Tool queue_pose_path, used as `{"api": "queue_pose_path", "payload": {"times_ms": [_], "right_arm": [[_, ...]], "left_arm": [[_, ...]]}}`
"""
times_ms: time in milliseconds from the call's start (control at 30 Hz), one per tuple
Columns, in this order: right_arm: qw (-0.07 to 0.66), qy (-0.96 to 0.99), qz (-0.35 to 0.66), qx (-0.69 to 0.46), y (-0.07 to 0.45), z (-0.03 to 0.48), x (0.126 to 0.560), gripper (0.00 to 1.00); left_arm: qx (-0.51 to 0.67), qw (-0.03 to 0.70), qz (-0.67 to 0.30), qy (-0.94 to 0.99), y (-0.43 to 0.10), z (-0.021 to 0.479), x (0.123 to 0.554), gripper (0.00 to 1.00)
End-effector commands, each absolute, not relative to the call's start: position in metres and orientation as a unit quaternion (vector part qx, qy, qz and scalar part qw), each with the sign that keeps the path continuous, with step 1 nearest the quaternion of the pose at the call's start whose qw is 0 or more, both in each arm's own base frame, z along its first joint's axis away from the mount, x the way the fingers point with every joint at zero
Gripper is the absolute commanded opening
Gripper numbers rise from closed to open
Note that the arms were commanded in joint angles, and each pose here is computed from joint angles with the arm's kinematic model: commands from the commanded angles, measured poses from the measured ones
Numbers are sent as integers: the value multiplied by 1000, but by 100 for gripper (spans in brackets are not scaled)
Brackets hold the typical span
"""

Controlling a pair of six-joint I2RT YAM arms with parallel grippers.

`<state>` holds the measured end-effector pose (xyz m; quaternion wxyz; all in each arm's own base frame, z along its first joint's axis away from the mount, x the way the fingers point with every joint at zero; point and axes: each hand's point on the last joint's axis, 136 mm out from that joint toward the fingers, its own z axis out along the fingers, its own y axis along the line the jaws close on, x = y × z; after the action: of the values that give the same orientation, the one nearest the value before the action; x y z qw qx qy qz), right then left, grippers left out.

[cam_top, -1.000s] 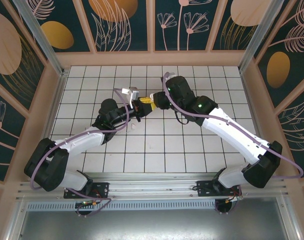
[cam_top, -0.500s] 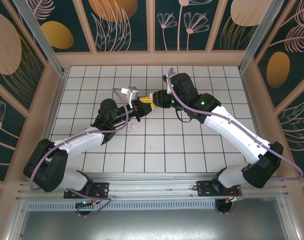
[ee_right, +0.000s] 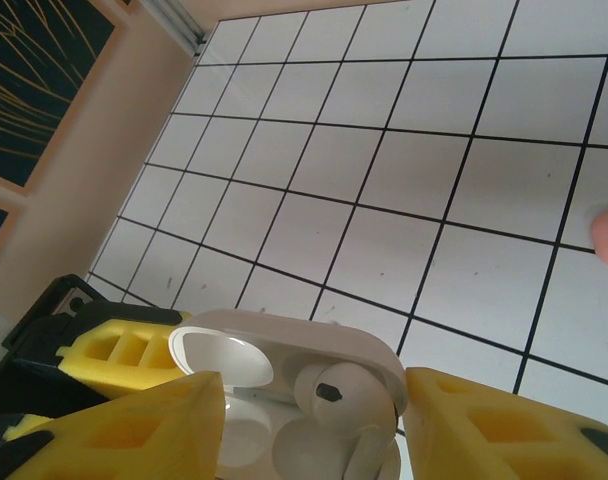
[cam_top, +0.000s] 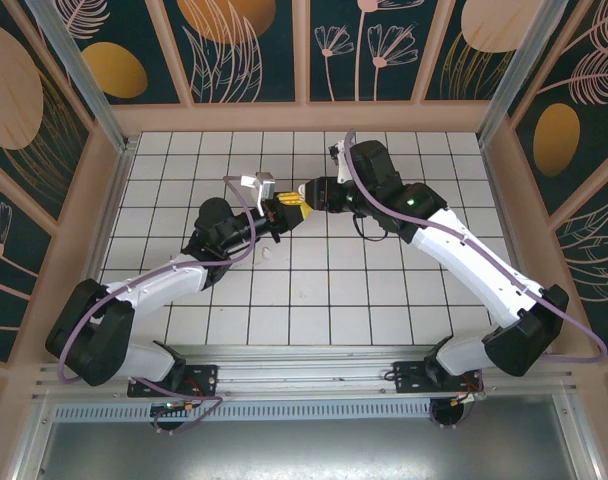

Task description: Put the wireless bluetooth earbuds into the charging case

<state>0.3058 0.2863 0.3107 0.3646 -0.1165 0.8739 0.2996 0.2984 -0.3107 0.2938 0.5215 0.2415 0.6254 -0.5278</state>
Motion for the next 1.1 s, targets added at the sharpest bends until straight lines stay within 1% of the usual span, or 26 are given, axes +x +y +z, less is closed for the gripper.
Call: {"api": "queue_pose_path", "payload": {"times_ms": [0,467,600,667,900,1067], "right_arm": [[368,864,324,-112,287,329,305,51],[400,843,342,-109,268,353,303,56],[412,833,355,-106,261,364,299,56],[414,831,356,-109,259,365,296,54],[382,851,341,-117,258,342,290,52],[361,862,335,-122,263,332,288,48]], "left_arm": [[255,549,-531,593,-310,316,292,0],[292,553,-525,577,-311,313,281,0],[303,561,-520,568,-310,314,277,0],[311,566,-514,565,-309,313,275,0],[340,578,-487,560,-308,310,271,0],[349,583,-476,558,-307,313,270,0]]}}
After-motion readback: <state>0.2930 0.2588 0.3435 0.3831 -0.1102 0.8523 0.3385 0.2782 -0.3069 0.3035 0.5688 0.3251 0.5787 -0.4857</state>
